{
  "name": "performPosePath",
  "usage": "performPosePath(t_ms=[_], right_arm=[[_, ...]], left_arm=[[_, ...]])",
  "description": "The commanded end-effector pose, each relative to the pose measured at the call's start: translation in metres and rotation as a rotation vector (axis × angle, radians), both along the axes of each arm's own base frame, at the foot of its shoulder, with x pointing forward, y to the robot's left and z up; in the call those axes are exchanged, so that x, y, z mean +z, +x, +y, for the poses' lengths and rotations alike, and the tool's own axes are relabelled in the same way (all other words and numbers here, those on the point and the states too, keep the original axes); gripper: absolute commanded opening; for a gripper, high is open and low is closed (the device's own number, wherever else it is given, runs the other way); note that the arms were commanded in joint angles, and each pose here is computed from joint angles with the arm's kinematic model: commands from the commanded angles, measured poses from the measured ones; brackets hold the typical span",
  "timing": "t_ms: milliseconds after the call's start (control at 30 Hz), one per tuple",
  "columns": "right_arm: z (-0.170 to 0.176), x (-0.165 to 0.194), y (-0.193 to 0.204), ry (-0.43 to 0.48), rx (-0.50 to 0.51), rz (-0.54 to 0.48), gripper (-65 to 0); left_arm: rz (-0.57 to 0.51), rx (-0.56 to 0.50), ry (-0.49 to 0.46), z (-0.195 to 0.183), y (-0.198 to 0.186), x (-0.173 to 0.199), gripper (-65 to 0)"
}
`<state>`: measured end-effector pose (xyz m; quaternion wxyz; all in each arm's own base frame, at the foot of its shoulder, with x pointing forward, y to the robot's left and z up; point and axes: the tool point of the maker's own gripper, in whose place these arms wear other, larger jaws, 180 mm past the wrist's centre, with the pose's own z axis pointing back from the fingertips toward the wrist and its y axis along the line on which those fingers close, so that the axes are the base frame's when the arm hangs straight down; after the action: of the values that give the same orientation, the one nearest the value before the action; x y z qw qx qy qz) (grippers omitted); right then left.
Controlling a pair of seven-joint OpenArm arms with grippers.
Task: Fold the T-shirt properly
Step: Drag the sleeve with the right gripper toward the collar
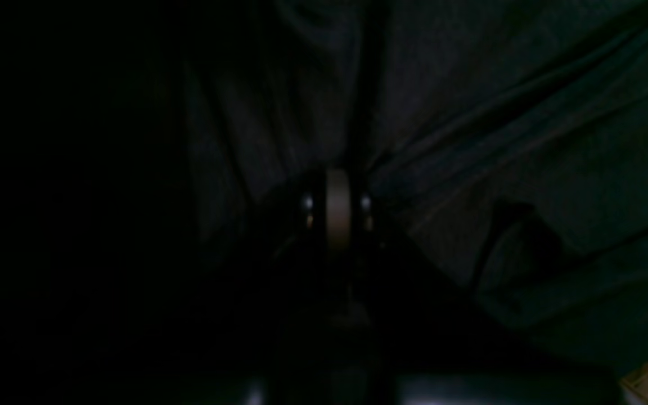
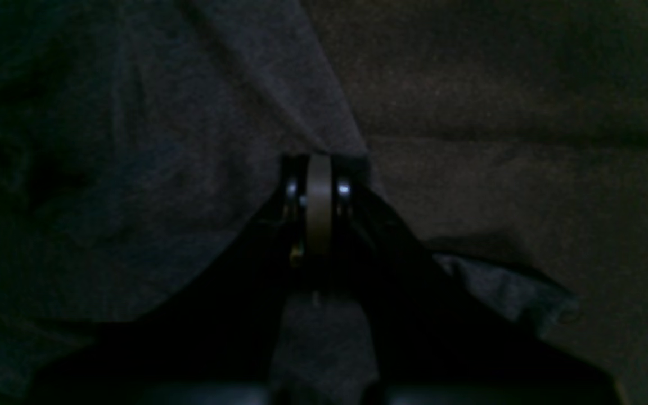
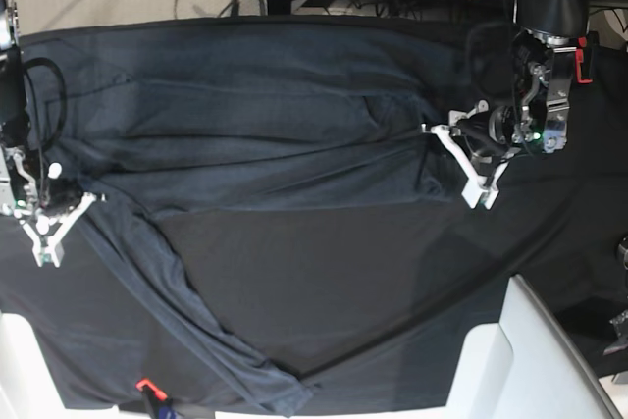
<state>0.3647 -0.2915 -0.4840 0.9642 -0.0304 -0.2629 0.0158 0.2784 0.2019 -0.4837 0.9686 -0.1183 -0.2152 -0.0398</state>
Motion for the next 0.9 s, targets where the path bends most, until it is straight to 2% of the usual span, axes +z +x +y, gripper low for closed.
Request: performPosePath(t_ms=[0,133,233,300,433,533,633,800,867], right_arm=[[-0.009,0.021,0.019,-0.014,-0.007,-0.067,-65.0],[0.005,0.028,0.020,-0.011,0.038,-0.102,-65.0],[0.005,0.032,0.017,-0.021,0.021,-0.102,-65.0],[0.002,0.032,0.011,-0.026,-0.010,-0.099,-65.0],[0.010,0.044,0.007,-0.010,-0.002,-0.154,-65.0],[0.009,0.055,0.001,-0.014,0.008,-0.186,-65.0],[0.006,0.056,-0.014,-0.006,-0.008,-0.151,-65.0],[0.004,0.069,-0.036,0.001,-0.022,-0.184,-65.0],[0.001,0.068,-0.046,0.000,-0.034,-0.164,-65.0]], left_arm=[[-0.007,0.006,0.025,0.008,0.004,0.004,-65.0],[-0.017,0.006,0.019,0.004,0.009,0.006,-65.0],[-0.049,-0.006,0.019,0.001,0.016,0.016,-48.7],[-0.080,-0.022,0.023,-0.001,0.021,0.026,-34.9],[-0.131,-0.045,0.031,-0.004,0.029,0.042,-11.7],[-0.138,-0.048,0.032,-0.004,0.031,0.044,-1.8],[-0.141,-0.040,0.039,0.001,0.032,0.046,0.0],[-0.174,0.067,0.039,0.030,0.038,0.056,0.0],[-0.181,0.086,0.044,0.038,0.039,0.059,0.0]])
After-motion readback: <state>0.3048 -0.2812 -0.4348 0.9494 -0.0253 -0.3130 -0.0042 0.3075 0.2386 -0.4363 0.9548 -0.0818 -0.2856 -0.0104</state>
